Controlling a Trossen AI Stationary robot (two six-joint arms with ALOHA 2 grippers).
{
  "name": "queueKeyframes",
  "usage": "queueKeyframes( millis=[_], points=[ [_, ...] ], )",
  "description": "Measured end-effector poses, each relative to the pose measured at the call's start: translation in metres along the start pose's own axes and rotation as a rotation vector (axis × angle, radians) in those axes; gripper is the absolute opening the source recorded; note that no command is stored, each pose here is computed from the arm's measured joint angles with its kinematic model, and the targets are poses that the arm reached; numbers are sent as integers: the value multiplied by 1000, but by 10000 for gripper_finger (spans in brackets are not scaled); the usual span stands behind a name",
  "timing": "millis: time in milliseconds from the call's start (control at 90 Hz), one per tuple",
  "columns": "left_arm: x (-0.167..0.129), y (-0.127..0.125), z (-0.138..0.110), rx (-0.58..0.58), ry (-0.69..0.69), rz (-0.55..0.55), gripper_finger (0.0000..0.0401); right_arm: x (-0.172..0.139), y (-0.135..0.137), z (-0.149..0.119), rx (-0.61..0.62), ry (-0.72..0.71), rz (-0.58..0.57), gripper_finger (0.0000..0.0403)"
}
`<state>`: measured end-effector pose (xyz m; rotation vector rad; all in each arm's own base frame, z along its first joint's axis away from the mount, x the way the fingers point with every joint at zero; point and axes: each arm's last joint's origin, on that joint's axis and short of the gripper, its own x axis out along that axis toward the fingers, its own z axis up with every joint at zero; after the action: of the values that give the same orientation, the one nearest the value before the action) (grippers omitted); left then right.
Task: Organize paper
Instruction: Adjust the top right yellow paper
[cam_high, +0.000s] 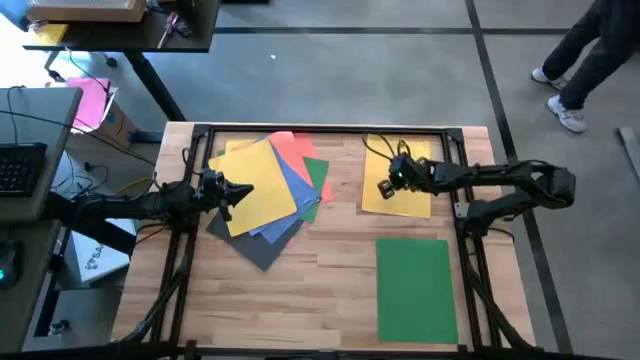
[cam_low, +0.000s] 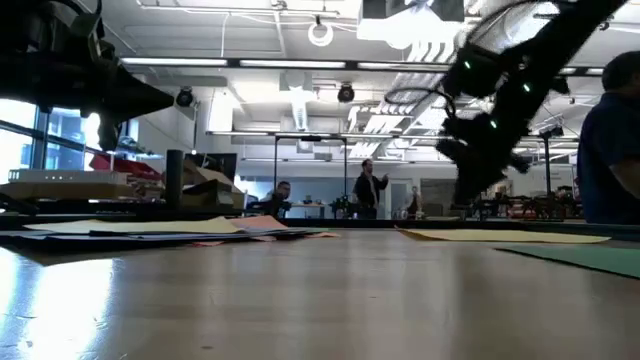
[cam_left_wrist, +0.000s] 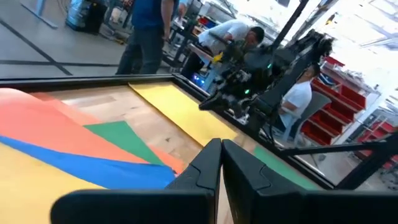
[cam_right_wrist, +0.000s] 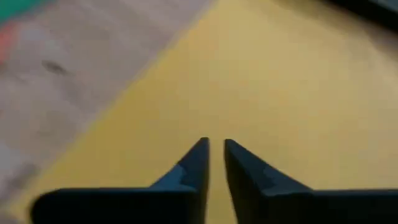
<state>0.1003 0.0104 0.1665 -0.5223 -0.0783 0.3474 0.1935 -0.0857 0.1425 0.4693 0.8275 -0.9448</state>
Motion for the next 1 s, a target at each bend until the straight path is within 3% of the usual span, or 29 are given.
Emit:
queueKeyframes(
  millis=[289,767,1000],
  points=[
    [0,0,0,8,-8,9,0,13,-24,-47,32,65,-104,2],
    [0,0,0,7,-8,11,0,9,-24,-56,-141,124,-129,0],
    [0,0,0,0,-8,11,0,-11,-9,-50,-156,283,-145,0]
  ],
)
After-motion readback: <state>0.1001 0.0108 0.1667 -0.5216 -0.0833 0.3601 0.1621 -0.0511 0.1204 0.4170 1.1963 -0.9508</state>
